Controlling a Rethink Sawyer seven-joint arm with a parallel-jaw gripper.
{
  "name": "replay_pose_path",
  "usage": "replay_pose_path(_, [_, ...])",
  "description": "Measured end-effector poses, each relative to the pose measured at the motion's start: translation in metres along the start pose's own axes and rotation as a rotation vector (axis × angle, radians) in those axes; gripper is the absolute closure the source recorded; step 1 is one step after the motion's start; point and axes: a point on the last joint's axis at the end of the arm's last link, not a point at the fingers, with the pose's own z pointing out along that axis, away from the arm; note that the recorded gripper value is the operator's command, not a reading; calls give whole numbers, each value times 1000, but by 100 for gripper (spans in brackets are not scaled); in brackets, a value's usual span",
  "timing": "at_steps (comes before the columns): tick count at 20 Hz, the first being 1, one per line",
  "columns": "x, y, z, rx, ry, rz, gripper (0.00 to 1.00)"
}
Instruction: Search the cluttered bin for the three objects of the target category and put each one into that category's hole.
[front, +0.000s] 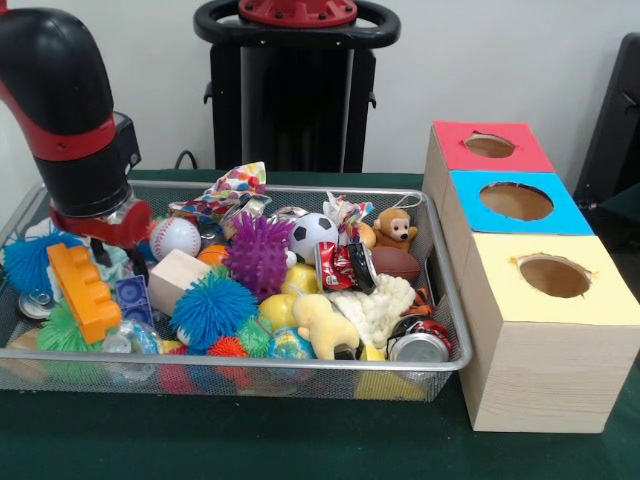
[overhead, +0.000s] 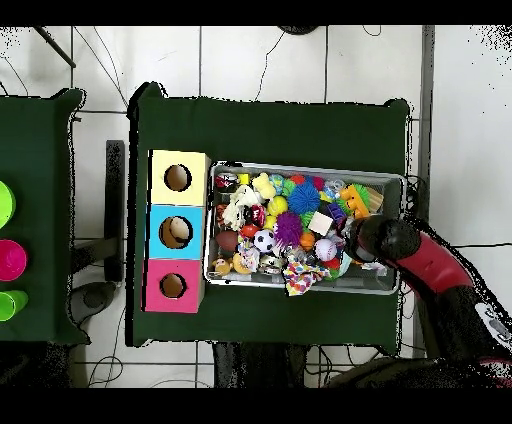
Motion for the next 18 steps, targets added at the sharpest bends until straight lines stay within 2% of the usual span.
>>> replay_pose_path(11, [3, 13, -2, 65, -26, -40, 100])
replay_pose_path(18, [4, 16, -3, 87, -41, -53, 100])
